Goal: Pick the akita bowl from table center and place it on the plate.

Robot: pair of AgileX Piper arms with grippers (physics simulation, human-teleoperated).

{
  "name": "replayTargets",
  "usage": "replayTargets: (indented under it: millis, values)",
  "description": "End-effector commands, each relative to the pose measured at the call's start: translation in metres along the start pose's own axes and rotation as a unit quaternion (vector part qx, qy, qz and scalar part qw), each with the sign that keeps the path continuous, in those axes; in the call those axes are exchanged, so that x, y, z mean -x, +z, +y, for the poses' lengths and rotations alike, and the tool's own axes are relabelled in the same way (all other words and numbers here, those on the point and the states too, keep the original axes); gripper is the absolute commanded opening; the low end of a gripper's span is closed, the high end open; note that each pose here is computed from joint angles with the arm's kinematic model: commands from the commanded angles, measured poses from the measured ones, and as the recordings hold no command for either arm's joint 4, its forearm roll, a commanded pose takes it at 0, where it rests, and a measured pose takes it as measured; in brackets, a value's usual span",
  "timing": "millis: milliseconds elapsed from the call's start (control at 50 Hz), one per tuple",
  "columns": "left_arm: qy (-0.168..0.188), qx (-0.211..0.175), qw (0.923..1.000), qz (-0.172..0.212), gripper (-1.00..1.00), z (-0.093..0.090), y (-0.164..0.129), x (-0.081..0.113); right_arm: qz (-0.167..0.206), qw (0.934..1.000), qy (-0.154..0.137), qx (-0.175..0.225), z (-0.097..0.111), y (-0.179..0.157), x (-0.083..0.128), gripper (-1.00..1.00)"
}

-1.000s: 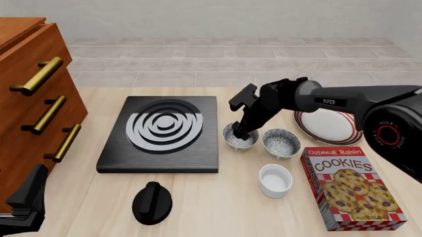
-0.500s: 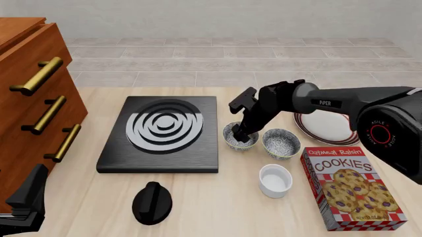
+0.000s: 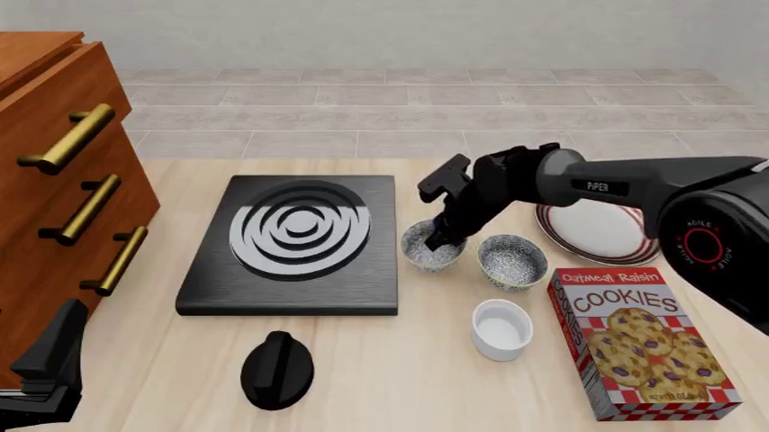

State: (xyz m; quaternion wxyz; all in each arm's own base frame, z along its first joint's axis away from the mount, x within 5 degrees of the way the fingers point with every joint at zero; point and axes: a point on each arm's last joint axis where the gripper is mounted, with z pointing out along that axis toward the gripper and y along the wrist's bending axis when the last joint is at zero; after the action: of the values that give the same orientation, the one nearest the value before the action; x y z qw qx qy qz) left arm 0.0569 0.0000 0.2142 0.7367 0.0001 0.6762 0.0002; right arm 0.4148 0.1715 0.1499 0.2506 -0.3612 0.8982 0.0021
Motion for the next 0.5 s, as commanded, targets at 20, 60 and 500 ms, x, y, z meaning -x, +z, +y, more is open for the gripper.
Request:
replayTargets:
  millis: [20, 60, 500]
  values:
    - [0.0, 0.0, 1.0, 0.0, 1.0, 0.0, 0.0, 0.0, 0.012, 0.9999, -0.002, 0.008, 0.009, 0.006, -0.005, -1.0]
    - [0.0, 0.0, 1.0, 0.0, 1.0, 0.0, 0.0, 0.0, 0.012, 0.9999, 0.001, 0.008, 0.009, 0.005, -0.005, -1.0]
    - [0.0, 0.0, 1.0, 0.0, 1.0, 0.0, 0.0, 0.0, -0.003, 0.9999, -0.011, 0.007, 0.014, -0.028, -0.002, -1.0]
